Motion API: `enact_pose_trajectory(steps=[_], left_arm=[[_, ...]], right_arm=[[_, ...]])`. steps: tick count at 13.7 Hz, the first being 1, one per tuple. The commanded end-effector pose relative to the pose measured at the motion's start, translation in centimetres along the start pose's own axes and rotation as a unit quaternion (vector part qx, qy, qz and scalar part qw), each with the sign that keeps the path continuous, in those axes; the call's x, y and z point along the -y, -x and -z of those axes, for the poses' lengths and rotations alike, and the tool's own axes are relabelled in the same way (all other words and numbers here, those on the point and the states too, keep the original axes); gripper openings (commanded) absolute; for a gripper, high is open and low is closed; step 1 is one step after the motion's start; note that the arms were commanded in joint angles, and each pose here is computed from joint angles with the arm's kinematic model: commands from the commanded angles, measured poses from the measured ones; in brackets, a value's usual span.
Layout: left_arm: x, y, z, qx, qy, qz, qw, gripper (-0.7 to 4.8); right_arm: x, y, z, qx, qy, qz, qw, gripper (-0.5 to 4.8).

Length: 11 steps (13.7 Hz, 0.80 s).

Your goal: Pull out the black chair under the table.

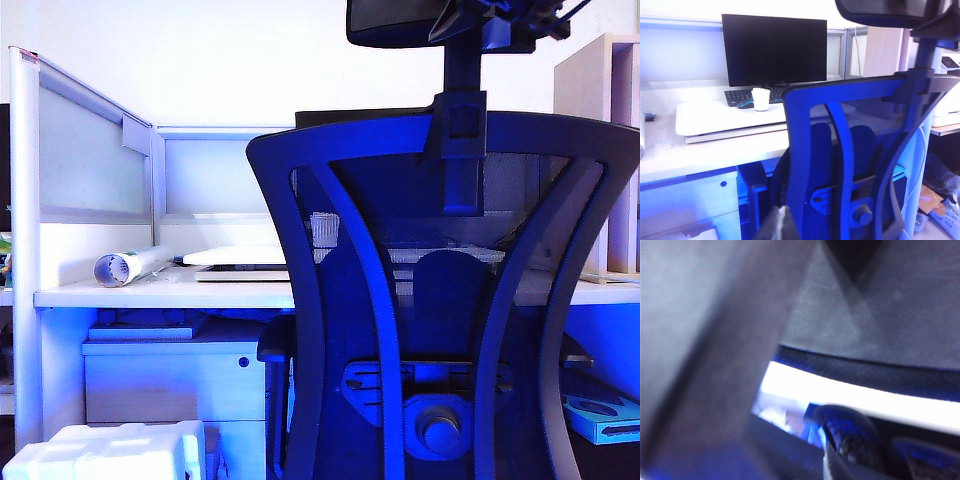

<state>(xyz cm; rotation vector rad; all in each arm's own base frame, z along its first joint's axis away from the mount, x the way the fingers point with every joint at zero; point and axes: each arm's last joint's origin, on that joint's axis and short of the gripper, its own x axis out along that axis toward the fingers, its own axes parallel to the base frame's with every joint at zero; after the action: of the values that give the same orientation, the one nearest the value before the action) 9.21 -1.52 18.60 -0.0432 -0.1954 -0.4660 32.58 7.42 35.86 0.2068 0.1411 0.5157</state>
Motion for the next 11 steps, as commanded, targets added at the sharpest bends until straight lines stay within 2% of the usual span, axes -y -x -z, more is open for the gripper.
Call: enact_pose_trajectory(steps=[1, 6, 8, 11], left_arm=[[0.0, 0.0, 0.0, 0.003, 0.0, -0.001, 1.0, -0.05], [0.0, 0.0, 0.0, 0.003, 0.0, -0.001, 1.0, -0.05], [0.0, 0.0, 0.0, 0.003, -0.002, -0.004, 1.0, -0.05], [0.0, 0.0, -0.1, 0.003, -0.002, -0.004, 1.0, -0.05]], right_arm=[[-1.9, 2.7, -3.0, 0.055, -0.044, -0.014, 0.997, -0.08], [-4.2, 6.4, -4.7, 0.065, -0.039, -0.028, 0.997, -0.08], [-5.3, 8.4, -5.1, 0.053, -0.042, -0.033, 0.997, -0.08], [-5.8, 10.2, -4.9, 0.027, -0.051, -0.026, 0.998, -0.08]])
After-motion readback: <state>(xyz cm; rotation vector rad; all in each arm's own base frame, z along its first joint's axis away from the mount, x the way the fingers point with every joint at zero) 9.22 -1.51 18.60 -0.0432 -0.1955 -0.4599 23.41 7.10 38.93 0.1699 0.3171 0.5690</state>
